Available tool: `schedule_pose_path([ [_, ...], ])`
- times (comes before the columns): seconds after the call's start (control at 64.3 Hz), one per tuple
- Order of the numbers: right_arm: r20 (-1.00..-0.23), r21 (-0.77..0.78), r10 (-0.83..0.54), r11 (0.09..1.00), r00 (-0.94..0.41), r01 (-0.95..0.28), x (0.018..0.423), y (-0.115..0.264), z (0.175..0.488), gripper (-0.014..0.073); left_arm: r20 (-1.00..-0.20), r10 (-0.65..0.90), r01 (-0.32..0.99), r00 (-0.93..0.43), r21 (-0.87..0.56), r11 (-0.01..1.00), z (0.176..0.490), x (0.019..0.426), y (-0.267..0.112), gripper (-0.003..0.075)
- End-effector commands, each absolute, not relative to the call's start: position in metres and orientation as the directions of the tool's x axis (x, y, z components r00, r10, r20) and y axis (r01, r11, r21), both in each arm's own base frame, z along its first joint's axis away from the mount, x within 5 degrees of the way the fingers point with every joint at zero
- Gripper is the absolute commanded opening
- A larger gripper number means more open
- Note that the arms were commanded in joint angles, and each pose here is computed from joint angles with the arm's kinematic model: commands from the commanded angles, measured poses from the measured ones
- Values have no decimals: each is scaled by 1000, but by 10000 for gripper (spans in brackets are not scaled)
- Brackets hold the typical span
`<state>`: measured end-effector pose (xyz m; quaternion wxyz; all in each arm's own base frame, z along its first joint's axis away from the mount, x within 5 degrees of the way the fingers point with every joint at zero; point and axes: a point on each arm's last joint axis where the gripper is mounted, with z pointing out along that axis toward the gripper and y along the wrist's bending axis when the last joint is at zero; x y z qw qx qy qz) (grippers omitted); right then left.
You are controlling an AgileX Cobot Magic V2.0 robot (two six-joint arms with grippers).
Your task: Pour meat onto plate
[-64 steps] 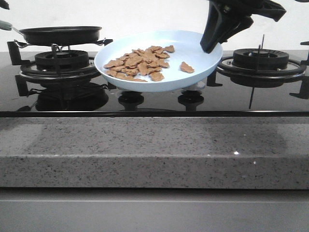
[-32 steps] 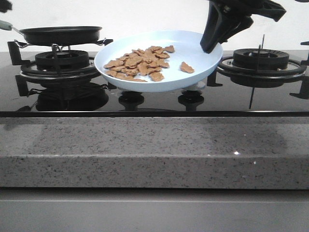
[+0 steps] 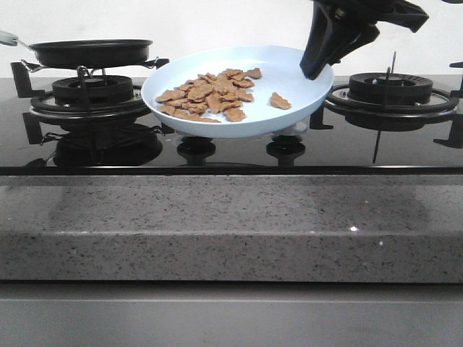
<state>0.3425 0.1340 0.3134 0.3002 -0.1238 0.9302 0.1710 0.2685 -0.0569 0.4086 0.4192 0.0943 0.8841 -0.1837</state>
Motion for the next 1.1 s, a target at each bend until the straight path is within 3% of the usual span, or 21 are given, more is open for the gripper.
schedule_pose_path([
  [0.0,-694,248,-86,904,-715,-349,337,131,343,-60,-866,12,303,-500,-162,939,426,243,-60,-20],
  [0.187,-694,248,-86,904,-715,-349,337,131,343,-60,-916,103,317,-389,-28,948,408,197,-64,-20],
  [0.654,-694,248,-86,904,-715,-349,337,131,343,-60,-997,58,327,-52,38,944,348,76,-26,-20],
  [1.089,-695,248,-85,904,-714,-349,338,131,343,-60,-999,31,322,37,41,946,340,51,-16,-20],
])
